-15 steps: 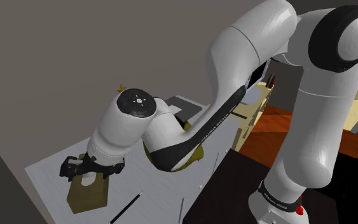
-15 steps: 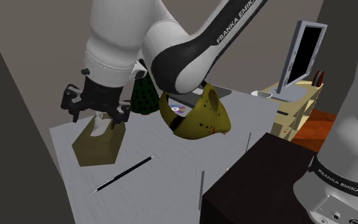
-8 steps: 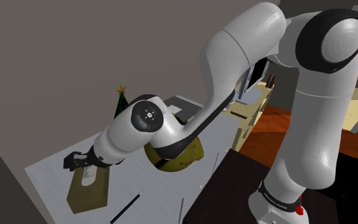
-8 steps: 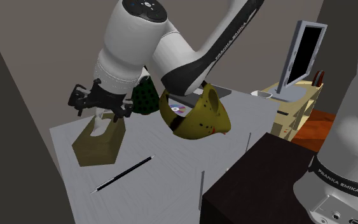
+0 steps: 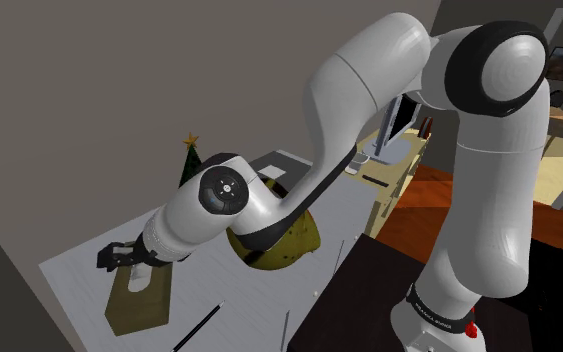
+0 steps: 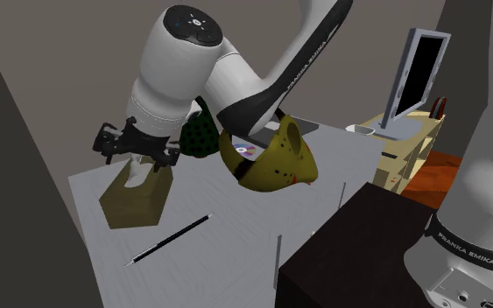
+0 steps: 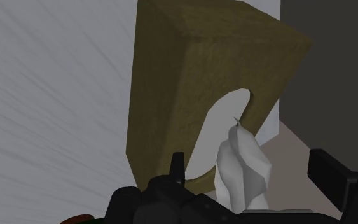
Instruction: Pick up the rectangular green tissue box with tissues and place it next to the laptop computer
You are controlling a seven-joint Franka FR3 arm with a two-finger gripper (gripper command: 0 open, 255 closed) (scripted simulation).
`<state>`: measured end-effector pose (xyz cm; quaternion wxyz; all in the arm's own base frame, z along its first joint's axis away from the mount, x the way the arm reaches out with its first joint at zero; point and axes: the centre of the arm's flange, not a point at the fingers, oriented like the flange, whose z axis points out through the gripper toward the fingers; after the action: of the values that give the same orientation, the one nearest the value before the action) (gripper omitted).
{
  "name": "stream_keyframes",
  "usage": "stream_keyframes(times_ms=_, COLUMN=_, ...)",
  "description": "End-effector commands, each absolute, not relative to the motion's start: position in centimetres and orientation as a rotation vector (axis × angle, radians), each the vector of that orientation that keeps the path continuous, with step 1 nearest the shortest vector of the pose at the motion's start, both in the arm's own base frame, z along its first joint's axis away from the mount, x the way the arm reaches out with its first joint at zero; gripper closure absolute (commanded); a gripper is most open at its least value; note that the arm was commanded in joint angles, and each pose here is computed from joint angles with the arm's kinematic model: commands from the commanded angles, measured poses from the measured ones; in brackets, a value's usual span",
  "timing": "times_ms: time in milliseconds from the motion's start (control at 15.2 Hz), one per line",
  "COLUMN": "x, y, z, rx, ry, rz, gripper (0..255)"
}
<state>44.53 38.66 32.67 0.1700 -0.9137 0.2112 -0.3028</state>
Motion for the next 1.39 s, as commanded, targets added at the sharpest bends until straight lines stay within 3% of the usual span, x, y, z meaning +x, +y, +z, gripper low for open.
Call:
stream_keyframes(times_ms=0, x=44.5, y=38.7, z=32.7, rx=-2.596, ry=0.6, rz=-0.861, gripper=0)
stream_keyframes(times_ms=66, x=44.5, y=38.7, z=32.7, rx=-2.596, ry=0.6, rz=-0.861, gripper=0)
stream_keyframes(times_ms=132, x=44.5, y=38.7, z=32.7, rx=-2.596, ry=0.6, rz=-0.861, gripper=255)
stream_keyframes(times_ms=726, x=44.5, y=38.7, z=32.7, rx=-2.596, ry=0.6, rz=-0.861, gripper=255)
stream_keyframes(times_ms=1320, x=44.5, y=38.7, z=37.4, rx=-2.596, ry=0.6, rz=-0.861, gripper=255)
